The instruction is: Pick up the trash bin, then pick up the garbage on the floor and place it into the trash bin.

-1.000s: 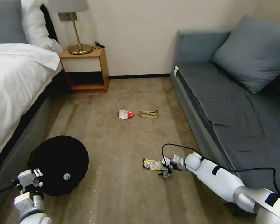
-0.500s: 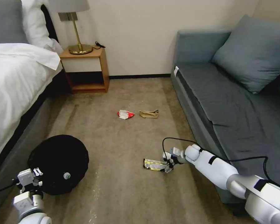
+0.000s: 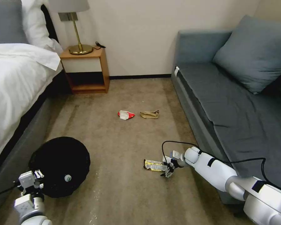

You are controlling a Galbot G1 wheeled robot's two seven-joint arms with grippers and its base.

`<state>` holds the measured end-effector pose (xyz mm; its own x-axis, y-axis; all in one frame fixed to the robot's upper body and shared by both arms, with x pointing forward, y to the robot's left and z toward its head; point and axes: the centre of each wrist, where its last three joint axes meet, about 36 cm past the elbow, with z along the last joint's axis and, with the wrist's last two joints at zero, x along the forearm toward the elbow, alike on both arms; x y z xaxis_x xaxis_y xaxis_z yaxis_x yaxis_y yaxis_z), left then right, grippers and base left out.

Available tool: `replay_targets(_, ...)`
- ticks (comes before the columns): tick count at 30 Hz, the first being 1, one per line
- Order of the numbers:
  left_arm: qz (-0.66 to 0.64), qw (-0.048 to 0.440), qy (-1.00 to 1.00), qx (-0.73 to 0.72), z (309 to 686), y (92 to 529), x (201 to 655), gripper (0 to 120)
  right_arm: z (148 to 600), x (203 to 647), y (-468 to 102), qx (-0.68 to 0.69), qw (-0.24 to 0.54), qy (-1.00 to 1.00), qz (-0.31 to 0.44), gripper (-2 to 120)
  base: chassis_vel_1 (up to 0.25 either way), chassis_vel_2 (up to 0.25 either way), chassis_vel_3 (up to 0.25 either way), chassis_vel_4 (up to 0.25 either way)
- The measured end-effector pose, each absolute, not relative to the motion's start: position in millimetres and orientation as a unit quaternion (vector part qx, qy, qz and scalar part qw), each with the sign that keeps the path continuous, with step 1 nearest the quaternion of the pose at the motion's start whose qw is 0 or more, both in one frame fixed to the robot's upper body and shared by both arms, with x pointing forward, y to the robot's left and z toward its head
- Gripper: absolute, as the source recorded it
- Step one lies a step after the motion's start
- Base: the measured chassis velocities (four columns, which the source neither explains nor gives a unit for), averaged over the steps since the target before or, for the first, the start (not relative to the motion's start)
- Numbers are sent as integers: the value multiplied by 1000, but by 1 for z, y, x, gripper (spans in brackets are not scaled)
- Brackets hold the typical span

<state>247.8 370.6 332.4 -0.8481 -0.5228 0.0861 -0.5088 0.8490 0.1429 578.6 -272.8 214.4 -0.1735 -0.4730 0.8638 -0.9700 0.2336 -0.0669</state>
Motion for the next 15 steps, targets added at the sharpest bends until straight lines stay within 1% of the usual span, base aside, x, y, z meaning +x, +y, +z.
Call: replay_targets(15, -60, 64, -959, 271, 326, 372, 248, 5, 211, 584, -284, 527, 386, -676, 340, 93, 0, 0, 0, 0)
